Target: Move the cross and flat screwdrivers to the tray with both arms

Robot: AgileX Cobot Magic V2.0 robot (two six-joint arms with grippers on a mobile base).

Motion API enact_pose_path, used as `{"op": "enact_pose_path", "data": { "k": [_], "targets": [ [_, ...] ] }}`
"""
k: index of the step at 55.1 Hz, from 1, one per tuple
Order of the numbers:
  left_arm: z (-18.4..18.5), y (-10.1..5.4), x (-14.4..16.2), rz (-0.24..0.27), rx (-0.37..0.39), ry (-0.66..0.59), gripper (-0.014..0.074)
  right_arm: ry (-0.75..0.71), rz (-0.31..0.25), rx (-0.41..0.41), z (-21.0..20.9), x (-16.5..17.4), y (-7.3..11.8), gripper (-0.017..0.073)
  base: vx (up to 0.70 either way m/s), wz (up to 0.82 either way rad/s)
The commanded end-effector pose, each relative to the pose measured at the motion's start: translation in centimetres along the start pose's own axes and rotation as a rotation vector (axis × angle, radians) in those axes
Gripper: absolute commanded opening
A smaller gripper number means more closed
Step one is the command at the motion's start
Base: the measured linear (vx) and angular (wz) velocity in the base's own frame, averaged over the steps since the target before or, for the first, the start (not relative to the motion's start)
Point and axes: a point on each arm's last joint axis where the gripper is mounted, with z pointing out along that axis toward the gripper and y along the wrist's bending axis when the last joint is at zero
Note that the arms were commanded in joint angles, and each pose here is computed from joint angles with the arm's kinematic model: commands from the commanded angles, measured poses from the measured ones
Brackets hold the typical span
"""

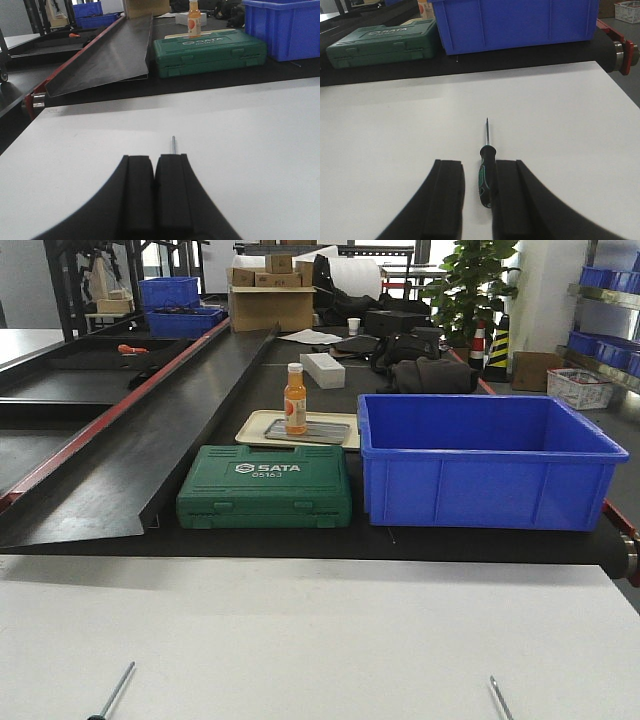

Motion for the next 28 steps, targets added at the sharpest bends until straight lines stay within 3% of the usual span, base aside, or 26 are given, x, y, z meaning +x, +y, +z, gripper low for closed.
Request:
{"op": "enact_pose_path", "data": {
  "k": [1, 7, 10, 15, 22, 28],
  "targets": [
    [-0.2, 0.1, -2.1, -0.008, -0.010, -0.151, -0.0006, -0.139, -0.014, -0.014, -0.1, -1.1, 0.1, 0.0244, 0.00, 0.00],
    [-0.5, 0.2, -3.1, -0.035, -0.016, -0.264, -0.0006, -0.239, -0.015, -0.030, -0.2, -2.0, 0.3, 0.0244, 0.00, 0.00],
    [-0.7, 0.3, -3.8, -0.063, -0.017, -0.342, -0.0006, -0.333, -0.015, -0.045, -0.5, -2.8, 0.4, 0.0244, 0.00, 0.00],
    [-1.0, 0.4, -4.7, -0.069, -0.021, -0.429, -0.0006, -0.505, -0.016, -0.072, -1.1, -4.2, 0.7, 0.0244, 0.00, 0.00],
    [-1.4, 0.4, -5.7, -0.072, -0.021, -0.453, -0.0006, -0.796, -0.013, -0.118, -2.8, -6.3, 1.0, 0.0244, 0.00, 0.00],
    [-1.8, 0.5, -6.8, -0.072, -0.021, -0.485, -0.0004, -0.906, -0.032, -0.126, -3.6, -7.1, 1.1, 0.0244, 0.00, 0.00]
  ]
}}
